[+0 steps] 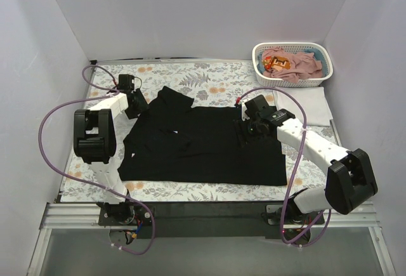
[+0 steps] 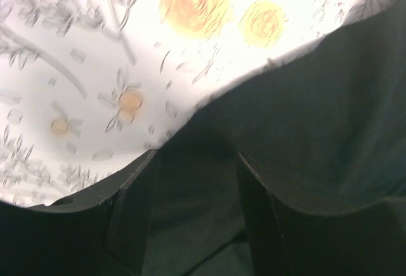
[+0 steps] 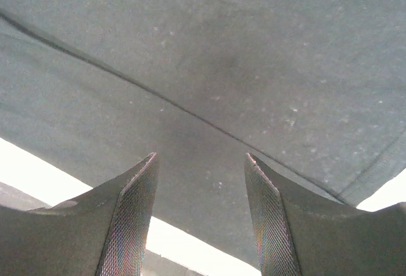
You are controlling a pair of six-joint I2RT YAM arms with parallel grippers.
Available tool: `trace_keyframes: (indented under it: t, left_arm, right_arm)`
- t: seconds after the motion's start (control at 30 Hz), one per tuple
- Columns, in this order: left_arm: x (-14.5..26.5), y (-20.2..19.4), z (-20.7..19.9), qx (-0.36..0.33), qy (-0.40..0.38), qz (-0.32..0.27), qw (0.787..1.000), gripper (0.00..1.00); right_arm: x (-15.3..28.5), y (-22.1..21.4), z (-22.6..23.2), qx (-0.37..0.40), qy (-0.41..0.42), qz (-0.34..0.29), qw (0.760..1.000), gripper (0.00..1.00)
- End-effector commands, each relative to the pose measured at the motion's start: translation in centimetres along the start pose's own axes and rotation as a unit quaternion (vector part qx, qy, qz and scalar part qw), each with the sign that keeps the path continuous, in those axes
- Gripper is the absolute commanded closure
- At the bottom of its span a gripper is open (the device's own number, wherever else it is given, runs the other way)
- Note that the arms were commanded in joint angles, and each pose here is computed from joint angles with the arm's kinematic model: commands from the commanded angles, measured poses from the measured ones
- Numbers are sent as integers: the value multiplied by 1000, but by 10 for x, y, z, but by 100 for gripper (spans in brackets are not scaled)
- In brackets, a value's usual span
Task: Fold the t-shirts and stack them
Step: Fold the tshirt
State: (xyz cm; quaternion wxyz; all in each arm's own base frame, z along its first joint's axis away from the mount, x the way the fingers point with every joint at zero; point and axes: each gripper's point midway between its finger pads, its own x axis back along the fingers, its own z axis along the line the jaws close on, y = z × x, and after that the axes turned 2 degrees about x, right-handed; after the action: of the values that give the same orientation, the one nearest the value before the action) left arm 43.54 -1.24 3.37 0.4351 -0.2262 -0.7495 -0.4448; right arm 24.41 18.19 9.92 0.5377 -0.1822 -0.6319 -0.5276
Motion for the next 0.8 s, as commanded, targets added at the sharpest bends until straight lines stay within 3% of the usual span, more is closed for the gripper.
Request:
trace_keyframes:
  t: [0.0, 0.4, 0.6, 0.77]
  left_arm:
    - [3, 26, -16, -23, -25, -27, 999, 50]
    - [-13, 33, -12, -49, 6, -36, 998, 52]
    - [-22, 16, -10, -67, 26, -17, 997, 60]
    - [-23, 8, -11, -74, 22, -5, 997, 60]
  right_arm:
    - [-7, 2, 5, 5, 17, -6, 1000, 37]
    - [-17, -4, 6, 4, 23, 8, 1000, 37]
    - [-19, -6, 3, 5, 17, 11, 1000, 37]
    - [-19, -2, 0, 7, 8, 5, 1000, 37]
